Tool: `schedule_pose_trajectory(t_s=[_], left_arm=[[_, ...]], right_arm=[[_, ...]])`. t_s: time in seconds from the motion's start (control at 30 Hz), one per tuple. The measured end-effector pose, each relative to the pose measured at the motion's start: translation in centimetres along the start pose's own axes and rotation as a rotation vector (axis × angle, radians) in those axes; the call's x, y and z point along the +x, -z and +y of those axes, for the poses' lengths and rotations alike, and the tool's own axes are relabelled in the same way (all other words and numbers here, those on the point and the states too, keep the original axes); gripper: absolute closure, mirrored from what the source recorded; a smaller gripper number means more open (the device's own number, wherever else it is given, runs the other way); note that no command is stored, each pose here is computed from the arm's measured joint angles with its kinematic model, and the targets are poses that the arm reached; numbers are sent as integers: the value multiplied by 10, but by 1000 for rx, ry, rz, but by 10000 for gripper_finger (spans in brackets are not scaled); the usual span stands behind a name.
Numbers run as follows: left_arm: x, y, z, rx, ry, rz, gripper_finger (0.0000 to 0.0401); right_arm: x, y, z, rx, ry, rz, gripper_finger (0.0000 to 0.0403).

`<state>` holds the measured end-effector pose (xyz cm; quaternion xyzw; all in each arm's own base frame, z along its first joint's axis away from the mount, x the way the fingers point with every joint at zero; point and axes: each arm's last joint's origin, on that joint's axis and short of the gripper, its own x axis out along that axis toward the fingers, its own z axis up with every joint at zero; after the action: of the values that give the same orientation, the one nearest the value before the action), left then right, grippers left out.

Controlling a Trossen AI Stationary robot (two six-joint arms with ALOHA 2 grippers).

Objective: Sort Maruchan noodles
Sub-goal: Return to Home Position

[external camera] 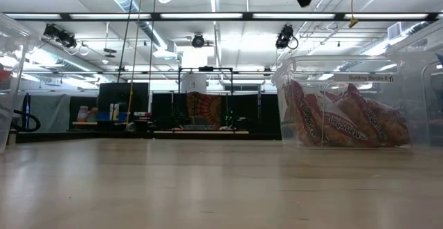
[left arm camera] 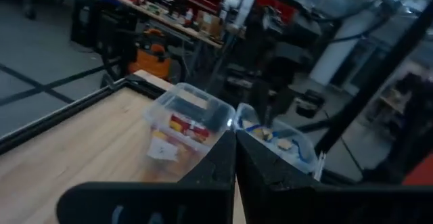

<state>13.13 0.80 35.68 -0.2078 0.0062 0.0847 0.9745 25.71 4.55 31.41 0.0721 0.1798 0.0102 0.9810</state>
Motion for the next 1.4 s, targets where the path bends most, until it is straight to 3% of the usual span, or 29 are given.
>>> schedule_pose_trajectory(t_s=[0.07,0.13,0.27,0.5,0.63,0.8,0.93,1.13,1.4], left_arm=[[-1,0,1,11,-17,-4,388],[-1,2,1,110,-14,17,388],[-8,12,6,201,-46,114,388],[-21,47,24,210,-48,75,388],[-22,66,32,228,19,4,388],[-31,73,34,233,103,-51,388],[-50,79,39,247,120,-28,387],[-78,79,45,299,73,-126,387],[-75,76,43,358,99,-194,387]], right_arm=[[1,-2,0,15,24,-24,365],[2,-3,0,5,25,-35,366],[-3,-5,2,-42,-38,-48,366],[-11,-11,5,-68,-75,-90,366],[-12,-15,6,-82,-80,-139,366],[-17,-17,5,-113,-57,-147,366],[-44,-14,2,-114,-90,-135,366],[-80,24,-14,-116,-52,-294,366],[-93,95,-36,-19,-34,-479,366]])
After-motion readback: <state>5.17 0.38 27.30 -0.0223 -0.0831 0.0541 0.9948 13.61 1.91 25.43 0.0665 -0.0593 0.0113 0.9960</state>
